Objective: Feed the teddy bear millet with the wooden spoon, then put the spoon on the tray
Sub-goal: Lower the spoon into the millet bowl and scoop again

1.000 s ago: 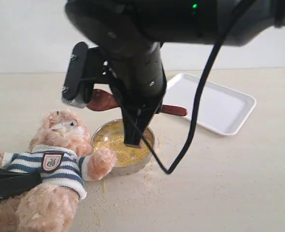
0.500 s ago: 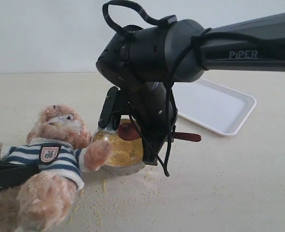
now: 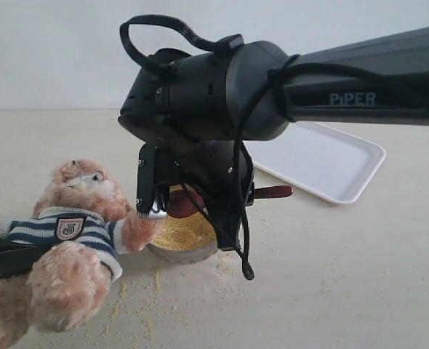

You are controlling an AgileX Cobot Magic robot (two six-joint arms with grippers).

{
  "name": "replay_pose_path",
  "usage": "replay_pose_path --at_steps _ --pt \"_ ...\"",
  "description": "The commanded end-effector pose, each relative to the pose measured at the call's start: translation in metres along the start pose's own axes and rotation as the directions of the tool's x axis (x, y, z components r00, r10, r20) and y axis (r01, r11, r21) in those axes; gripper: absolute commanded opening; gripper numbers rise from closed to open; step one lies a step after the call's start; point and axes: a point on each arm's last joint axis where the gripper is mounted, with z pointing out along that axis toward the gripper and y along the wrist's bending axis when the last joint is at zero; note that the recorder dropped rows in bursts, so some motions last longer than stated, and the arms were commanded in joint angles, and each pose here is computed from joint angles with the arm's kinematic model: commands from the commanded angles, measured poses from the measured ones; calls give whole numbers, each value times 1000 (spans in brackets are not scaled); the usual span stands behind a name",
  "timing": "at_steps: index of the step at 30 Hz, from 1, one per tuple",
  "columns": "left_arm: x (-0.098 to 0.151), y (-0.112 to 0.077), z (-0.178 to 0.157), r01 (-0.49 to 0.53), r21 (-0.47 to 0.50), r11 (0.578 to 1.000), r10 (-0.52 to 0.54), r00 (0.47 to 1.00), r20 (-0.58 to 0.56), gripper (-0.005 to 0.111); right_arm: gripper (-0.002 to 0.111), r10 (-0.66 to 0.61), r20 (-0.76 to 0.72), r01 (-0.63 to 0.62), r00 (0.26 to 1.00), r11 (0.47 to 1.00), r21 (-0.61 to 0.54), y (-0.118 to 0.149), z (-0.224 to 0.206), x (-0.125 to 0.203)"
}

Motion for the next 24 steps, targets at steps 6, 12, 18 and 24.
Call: replay_pose_path --at_steps 6,12,18,24 --pt "-3 0 -1 14 -2 1000 -14 1000 21 5 0 -75 -75 80 994 995 64 5 16 -11" --pt "-3 0 -1 16 -2 1000 -16 1000 21 5 0 -77 -78 81 994 996 47 8 21 -13" --pt "-3 0 -1 16 -2 1000 -16 1000 21 5 0 -115 -37 114 993 993 -40 17 20 -17" --pt "-3 0 -1 16 -2 1000 -16 1000 21 5 0 -102 -26 101 994 993 -54 18 19 -17"
